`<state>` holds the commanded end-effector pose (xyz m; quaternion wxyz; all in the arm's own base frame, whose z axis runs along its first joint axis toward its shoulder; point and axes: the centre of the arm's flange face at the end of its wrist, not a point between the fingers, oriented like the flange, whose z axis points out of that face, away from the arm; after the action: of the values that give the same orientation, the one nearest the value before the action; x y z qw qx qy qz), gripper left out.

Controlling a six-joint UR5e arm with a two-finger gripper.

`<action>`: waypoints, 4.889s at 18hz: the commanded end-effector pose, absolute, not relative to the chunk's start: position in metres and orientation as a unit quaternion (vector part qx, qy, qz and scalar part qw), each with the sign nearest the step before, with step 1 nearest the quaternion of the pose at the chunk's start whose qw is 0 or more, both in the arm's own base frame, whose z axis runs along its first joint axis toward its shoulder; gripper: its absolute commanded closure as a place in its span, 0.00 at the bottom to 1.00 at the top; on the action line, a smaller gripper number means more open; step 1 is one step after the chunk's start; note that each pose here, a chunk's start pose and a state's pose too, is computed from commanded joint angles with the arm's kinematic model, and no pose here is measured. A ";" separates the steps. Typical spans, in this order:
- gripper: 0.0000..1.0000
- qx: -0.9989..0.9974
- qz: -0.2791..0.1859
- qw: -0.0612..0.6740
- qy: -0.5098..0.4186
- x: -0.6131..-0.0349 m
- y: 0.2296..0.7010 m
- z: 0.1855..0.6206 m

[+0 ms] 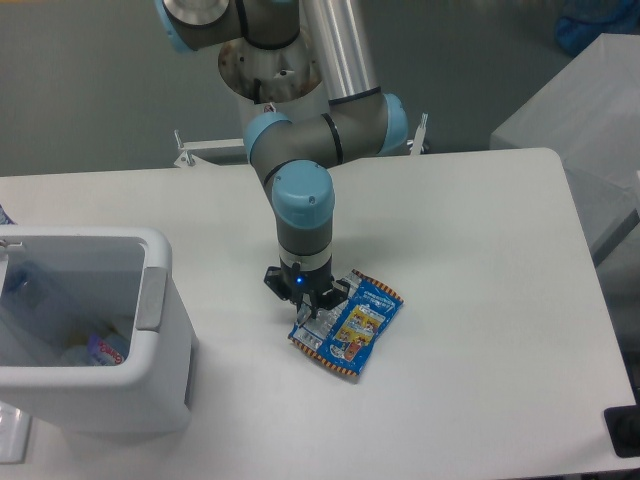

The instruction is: Place the trash in the trash can

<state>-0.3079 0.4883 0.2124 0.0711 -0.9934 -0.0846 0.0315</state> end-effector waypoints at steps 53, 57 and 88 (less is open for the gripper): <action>0.87 -0.841 -0.153 0.491 -0.167 -0.150 0.514 0.642; 0.87 -0.851 -0.167 0.468 -0.168 -0.148 0.530 0.613; 0.00 -0.931 0.174 0.309 -0.090 -0.265 0.531 0.531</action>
<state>-0.2649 0.5311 0.5307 0.3086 -0.9307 -0.0900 0.1745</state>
